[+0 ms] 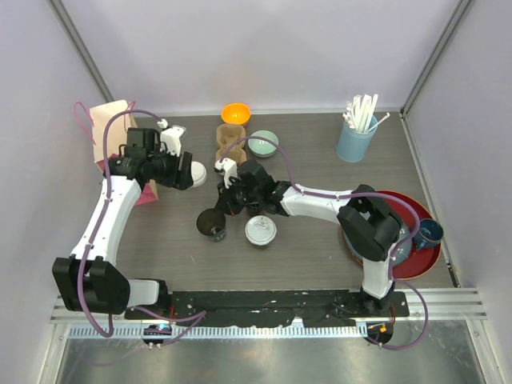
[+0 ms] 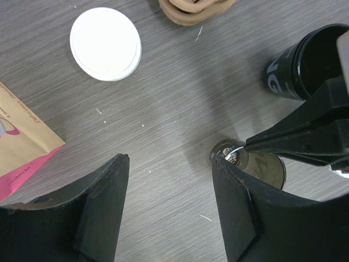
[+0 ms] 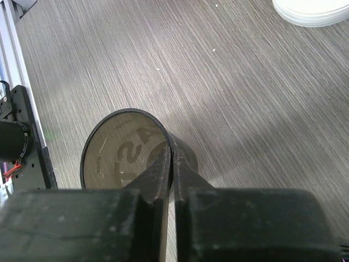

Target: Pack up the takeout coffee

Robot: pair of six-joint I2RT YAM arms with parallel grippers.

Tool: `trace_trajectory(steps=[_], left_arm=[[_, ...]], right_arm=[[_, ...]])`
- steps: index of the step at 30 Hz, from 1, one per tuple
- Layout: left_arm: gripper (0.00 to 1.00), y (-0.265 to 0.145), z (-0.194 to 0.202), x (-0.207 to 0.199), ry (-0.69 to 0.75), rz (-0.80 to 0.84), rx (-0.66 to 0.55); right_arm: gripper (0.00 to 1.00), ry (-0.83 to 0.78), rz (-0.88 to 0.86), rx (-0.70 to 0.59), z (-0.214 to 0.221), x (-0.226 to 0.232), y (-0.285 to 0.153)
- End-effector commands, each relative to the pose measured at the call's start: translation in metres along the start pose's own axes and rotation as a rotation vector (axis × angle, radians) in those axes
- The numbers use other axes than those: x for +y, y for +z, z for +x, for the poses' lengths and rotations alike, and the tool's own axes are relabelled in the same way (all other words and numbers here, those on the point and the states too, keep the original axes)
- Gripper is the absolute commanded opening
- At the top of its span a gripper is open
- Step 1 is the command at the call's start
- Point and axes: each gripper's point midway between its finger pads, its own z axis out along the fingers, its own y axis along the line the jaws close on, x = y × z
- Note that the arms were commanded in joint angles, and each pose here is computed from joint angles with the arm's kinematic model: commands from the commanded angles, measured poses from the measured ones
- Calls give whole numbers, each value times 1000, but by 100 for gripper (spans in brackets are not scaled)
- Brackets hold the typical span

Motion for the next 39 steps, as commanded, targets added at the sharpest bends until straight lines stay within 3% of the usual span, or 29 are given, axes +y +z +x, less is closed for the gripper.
trace_trajectory(steps=[1,3,7,9,12,17,24,30,34,39], left_arm=[[66,7,0,7,32,-15,-3],[66,12,1,9,35,-18,3],[68,25,1,21,63,-59,36],[68,36,-1,24,92,-79,63],[63,49,-4,29,189,-124,92],[54,87,-4,39,337,-162,188],[51,125,-19,40,469,-159,161],[44,155,-18,52,560,-205,204],[41,166,-11,45,545,-140,236],[41,175,-12,54,541,-182,240]], right_arm=[[16,-82,-35,-60,-24,11,-3],[31,-91,-51,-48,-23,14,-6],[45,-109,-59,-80,-42,22,-16],[57,-126,-63,-97,-50,26,-22],[61,-155,-91,-133,-68,39,-38],[61,-255,-192,-186,-87,68,-79],[61,-385,-244,-256,-105,97,-133],[61,-410,-239,-254,-98,98,-149],[61,-397,-226,-244,-93,93,-149],[61,-380,-224,-226,-86,88,-146]])
